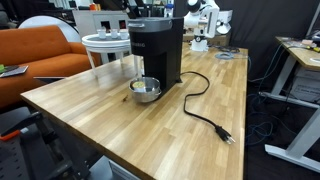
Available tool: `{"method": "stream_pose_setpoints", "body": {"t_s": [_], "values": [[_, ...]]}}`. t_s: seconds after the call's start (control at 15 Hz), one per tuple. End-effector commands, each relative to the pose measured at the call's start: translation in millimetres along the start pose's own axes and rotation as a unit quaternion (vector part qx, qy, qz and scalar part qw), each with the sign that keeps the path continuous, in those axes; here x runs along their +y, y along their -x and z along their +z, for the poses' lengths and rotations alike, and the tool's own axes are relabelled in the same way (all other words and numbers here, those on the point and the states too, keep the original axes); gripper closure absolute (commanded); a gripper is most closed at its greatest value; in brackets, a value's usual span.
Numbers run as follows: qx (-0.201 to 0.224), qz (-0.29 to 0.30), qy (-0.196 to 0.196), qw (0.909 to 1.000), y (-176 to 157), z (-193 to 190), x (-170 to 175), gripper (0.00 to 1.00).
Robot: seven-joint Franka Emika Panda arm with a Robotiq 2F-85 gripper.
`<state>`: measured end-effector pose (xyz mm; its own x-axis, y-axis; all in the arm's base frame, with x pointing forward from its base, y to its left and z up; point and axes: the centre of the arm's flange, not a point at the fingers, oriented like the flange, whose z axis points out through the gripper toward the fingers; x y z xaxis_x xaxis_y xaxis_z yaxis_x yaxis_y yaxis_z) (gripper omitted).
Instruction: Lift the lid of the coffee maker
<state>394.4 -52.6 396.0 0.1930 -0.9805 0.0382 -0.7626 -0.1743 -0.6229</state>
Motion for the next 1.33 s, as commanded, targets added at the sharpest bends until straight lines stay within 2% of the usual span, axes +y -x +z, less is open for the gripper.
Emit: {"method": "stream_pose_setpoints", "body": {"t_s": [0.0,0.2,0.87,1.27], "values": [[0.016,-0.010,0.008,0.9998,-3,-6,36,0.82],[0.018,-0.018,0.019,0.9995,-8,-2,43,1.00],[0.003,-0.037,0.032,0.9988,6,9,50,1.00],[-0.007,-0.012,0.027,0.9995,16,16,54,1.00]]}}
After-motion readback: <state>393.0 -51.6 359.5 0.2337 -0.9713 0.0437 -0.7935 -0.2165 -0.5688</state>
